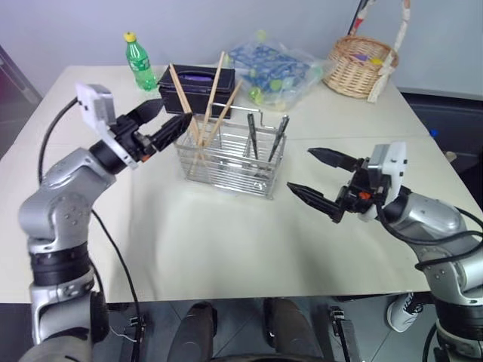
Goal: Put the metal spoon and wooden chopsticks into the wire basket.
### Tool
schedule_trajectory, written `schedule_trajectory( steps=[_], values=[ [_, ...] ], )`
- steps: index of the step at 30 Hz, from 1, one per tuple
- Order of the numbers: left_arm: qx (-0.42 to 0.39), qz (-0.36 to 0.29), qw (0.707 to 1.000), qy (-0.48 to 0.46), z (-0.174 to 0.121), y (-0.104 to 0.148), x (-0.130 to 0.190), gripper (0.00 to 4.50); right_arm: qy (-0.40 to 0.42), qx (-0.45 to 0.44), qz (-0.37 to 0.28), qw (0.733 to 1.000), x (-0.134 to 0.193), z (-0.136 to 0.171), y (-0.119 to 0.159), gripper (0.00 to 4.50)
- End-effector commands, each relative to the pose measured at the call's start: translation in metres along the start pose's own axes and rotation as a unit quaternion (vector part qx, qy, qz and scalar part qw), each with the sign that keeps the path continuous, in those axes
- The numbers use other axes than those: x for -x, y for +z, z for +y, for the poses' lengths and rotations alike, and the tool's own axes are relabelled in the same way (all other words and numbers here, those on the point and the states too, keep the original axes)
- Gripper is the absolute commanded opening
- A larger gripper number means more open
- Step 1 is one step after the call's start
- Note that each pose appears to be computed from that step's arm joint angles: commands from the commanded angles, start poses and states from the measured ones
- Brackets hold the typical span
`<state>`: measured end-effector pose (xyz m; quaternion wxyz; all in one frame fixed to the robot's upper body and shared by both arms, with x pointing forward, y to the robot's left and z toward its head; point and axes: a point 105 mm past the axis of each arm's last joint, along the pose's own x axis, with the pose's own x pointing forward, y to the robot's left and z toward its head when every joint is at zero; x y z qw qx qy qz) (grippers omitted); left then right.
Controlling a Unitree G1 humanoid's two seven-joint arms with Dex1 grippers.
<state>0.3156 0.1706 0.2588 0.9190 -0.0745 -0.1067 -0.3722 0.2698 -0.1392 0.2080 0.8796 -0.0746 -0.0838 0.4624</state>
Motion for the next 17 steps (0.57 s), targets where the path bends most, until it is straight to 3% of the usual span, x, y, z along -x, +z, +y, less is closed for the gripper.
schedule_trajectory(
  steps=[1,10,17],
  values=[
    [-0.003,0.002,1.0,-0.003,-0.02,0.01,0.013,4.46,0.009,0.009,-0.018,1.0,0.002,0.004,0.009,4.5],
    [0.031,0.04,0.998,0.048,-0.038,-0.013,0.043,4.46,0.012,-0.014,-0.019,1.0,0.003,0.013,0.005,4.5],
    [0.042,0.077,0.99,0.111,-0.028,-0.04,0.07,4.46,0.006,-0.037,-0.017,0.999,0.005,0.018,0.003,4.5]
  ],
)
